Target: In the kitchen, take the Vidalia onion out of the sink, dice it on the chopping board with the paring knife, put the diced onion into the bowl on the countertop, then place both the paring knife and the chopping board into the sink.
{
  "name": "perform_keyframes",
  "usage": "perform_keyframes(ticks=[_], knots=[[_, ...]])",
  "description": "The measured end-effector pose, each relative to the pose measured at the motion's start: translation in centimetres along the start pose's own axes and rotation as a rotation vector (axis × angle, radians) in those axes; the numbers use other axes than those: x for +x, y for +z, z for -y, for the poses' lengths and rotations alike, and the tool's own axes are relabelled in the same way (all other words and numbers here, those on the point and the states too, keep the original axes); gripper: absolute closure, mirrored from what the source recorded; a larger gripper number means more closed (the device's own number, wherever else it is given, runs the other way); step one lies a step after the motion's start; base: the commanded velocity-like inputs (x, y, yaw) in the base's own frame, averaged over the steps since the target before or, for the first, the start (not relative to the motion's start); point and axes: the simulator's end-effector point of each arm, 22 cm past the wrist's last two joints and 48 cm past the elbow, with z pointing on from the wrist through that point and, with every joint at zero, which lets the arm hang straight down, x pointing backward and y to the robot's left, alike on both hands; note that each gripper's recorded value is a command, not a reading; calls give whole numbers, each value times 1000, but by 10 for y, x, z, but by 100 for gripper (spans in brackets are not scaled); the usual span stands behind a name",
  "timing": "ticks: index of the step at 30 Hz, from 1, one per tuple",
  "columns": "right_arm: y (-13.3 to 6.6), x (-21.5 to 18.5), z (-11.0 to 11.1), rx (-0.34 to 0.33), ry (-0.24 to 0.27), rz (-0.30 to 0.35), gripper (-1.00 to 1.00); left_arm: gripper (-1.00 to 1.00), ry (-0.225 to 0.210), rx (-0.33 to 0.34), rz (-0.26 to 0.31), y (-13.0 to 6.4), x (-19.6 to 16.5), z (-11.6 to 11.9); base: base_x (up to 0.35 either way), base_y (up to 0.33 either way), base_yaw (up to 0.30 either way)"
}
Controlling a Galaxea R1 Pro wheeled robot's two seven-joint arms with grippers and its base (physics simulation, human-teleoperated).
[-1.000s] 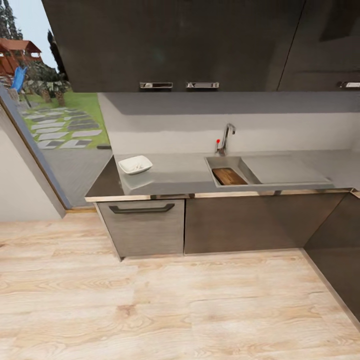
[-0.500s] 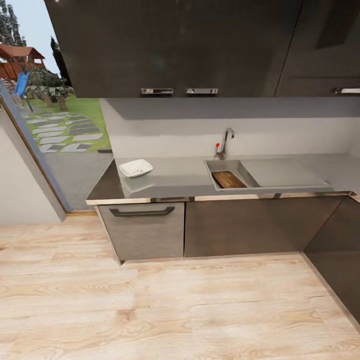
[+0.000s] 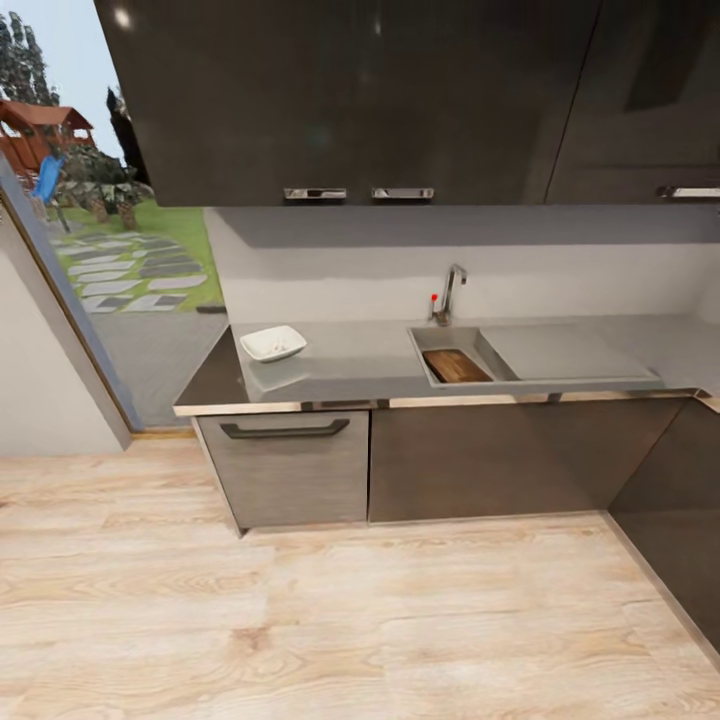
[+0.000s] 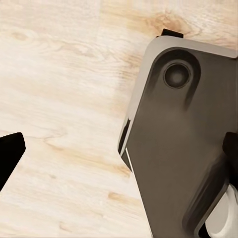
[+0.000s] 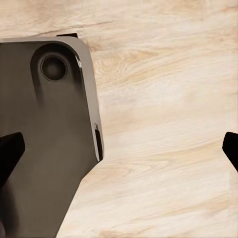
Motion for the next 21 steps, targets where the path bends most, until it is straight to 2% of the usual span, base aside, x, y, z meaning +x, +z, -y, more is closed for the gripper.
perform_keyframes(ticks=[21], knots=[[0,-13,-1,-3,6,33,-100,-100,-6,8,32,-2,-13,3,0,0,0]])
